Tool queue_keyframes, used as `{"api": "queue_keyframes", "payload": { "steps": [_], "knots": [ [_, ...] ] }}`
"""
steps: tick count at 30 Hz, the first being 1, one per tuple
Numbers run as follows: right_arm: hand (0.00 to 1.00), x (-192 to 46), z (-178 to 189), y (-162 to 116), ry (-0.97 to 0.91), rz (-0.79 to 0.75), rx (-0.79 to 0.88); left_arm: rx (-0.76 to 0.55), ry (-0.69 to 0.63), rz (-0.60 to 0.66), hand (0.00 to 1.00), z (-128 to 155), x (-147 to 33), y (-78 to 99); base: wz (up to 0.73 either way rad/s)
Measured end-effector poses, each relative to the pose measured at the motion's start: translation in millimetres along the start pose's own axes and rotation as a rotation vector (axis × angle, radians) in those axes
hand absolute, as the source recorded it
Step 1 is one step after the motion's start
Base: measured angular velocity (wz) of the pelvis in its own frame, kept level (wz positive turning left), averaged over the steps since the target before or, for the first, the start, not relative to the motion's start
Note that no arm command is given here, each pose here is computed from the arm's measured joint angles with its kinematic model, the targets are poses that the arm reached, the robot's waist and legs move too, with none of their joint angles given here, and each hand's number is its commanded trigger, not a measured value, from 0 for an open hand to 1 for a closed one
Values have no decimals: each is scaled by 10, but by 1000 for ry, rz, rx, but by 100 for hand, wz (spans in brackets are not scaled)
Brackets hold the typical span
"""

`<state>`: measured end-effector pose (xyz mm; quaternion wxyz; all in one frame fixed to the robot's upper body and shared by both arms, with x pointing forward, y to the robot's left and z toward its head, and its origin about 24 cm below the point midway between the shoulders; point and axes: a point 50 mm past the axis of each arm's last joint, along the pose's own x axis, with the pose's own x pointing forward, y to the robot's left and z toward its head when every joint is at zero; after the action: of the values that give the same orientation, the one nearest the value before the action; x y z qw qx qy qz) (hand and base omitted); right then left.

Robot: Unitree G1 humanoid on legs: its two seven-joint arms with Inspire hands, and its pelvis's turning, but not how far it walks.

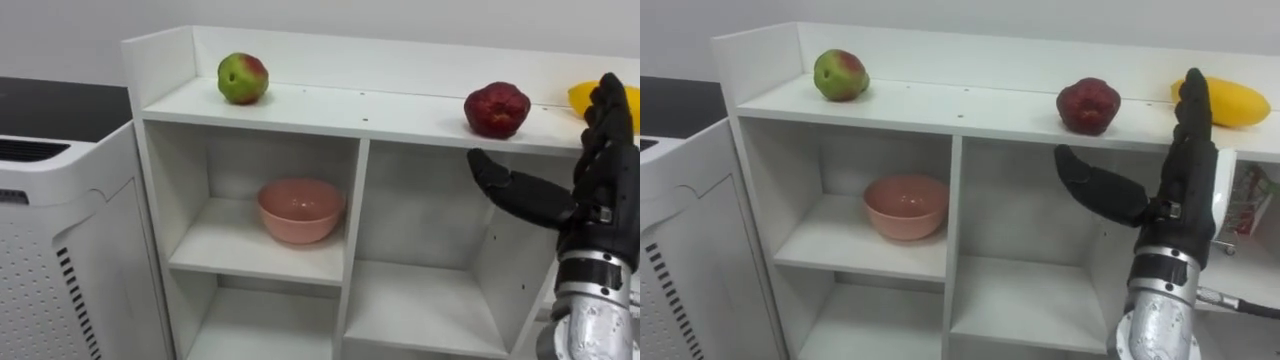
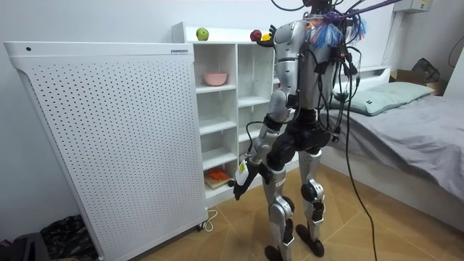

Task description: Arrange fruit in the closet

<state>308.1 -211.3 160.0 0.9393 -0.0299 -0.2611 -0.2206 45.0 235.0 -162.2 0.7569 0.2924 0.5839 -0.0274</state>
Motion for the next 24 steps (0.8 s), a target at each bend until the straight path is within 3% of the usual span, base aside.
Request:
{"api": "queue_keyframes", "payload": {
  "steps": [24],
  "knots": [
    [0,115,45,76,47,21,48,-8,-20,10,0,27,-29,46,0]
  ]
}}
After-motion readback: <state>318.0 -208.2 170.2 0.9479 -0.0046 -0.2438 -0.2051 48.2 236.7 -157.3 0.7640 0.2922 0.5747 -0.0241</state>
